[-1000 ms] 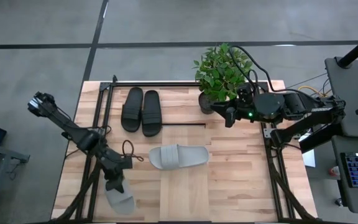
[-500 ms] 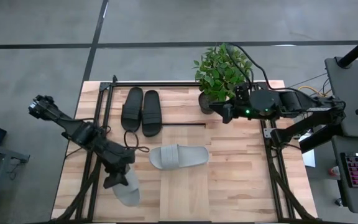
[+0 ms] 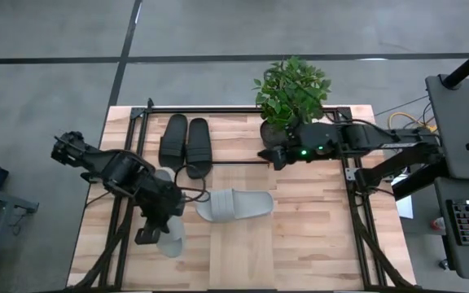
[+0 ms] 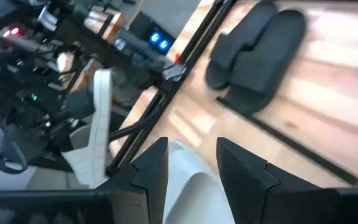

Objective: Pick and place slides into the shelf
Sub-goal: Put the gray slipper on the shelf

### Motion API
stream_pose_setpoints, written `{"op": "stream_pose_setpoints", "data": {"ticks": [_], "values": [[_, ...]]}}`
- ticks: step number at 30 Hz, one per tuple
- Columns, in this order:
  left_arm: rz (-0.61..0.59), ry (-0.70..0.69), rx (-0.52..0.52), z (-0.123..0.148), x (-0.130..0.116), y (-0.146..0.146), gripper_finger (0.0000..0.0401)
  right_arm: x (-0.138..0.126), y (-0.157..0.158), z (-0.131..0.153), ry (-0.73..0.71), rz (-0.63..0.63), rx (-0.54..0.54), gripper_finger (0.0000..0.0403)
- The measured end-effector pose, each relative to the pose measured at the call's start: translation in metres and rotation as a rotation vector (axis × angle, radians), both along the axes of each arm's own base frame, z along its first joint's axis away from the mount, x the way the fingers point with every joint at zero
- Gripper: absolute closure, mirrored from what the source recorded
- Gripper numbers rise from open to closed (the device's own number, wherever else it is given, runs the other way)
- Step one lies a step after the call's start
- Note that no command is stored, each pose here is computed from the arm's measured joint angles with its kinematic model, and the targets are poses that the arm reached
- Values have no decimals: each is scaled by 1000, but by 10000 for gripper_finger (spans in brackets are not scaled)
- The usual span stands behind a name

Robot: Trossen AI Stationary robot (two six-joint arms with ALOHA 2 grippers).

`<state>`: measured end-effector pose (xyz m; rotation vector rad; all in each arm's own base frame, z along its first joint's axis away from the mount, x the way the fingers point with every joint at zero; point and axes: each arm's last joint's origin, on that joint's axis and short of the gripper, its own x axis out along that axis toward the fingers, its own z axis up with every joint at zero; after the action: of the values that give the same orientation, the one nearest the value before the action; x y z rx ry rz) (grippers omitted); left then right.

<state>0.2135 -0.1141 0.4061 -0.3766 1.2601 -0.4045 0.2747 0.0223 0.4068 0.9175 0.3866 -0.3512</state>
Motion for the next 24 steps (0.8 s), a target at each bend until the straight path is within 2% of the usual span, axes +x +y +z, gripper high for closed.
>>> {"op": "stream_pose_setpoints", "data": {"ticks": [4,9,12,20,24], "values": [[-60,-13,45,10,8,0,401,12,1,-8,23,55,25,275],[-158,14,129,13,12,-1,401,15,1,-11,30,54,26,275],[-216,-19,141,13,17,-4,401,16,0,-9,9,53,24,270],[-327,-64,172,9,32,-9,401,19,-1,0,-80,67,24,235],[-336,-74,172,10,33,-7,401,23,0,2,-115,93,36,209]]}}
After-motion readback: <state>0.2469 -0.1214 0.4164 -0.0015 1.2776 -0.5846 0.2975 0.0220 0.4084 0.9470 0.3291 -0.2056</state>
